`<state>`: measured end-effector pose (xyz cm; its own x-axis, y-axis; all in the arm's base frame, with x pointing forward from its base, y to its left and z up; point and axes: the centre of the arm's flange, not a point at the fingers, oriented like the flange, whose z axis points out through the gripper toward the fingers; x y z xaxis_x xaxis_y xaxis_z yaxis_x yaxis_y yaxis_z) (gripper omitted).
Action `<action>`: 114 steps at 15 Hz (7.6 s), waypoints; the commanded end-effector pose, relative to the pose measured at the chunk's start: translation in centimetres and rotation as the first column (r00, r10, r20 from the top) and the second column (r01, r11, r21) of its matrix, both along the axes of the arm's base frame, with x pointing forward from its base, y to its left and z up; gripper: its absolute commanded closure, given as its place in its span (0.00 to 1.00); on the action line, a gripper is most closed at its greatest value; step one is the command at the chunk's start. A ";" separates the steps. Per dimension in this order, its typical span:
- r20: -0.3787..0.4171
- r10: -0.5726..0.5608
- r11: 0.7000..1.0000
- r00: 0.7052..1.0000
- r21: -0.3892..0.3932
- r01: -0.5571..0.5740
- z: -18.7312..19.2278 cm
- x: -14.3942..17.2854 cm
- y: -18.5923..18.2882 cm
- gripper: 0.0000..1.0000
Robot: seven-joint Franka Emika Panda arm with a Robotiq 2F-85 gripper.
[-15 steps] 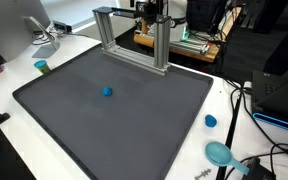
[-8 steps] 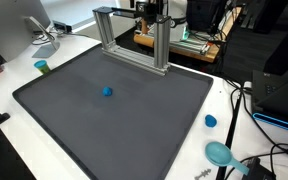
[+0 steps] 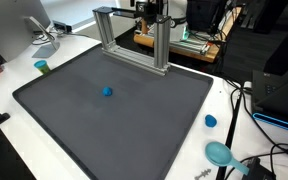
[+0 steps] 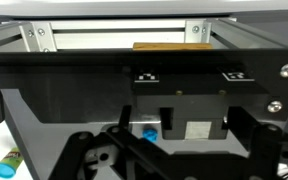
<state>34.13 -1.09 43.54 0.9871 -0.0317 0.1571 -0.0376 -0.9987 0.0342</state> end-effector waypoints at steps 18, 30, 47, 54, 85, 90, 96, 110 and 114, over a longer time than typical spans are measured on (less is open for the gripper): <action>-0.009 -0.040 0.999 0.999 -0.004 0.040 -1.1 -1.8 2.2 0.48; -0.071 0.072 0.997 0.995 0.030 -0.070 -1.5 -1.7 1.6 0.36; 0.042 0.089 0.995 0.995 0.030 -0.090 8.1 3.6 3.2 0.78; 0.043 0.089 0.994 0.995 -0.062 -0.086 14.3 14.5 8.2 0.78; -0.003 -0.205 0.977 0.979 0.054 0.205 -5.0 25.6 -4.4 0.78; 0.004 -0.197 0.979 0.980 0.051 0.197 -7.2 22.9 -4.9 0.78; 0.007 -0.186 0.982 0.983 0.046 0.186 -8.1 23.0 -4.3 0.53; 0.053 -0.154 0.987 0.987 0.047 0.152 -8.4 24.0 -2.3 0.78; 0.064 -0.164 0.986 0.984 0.048 0.161 -8.7 24.8 -2.2 0.78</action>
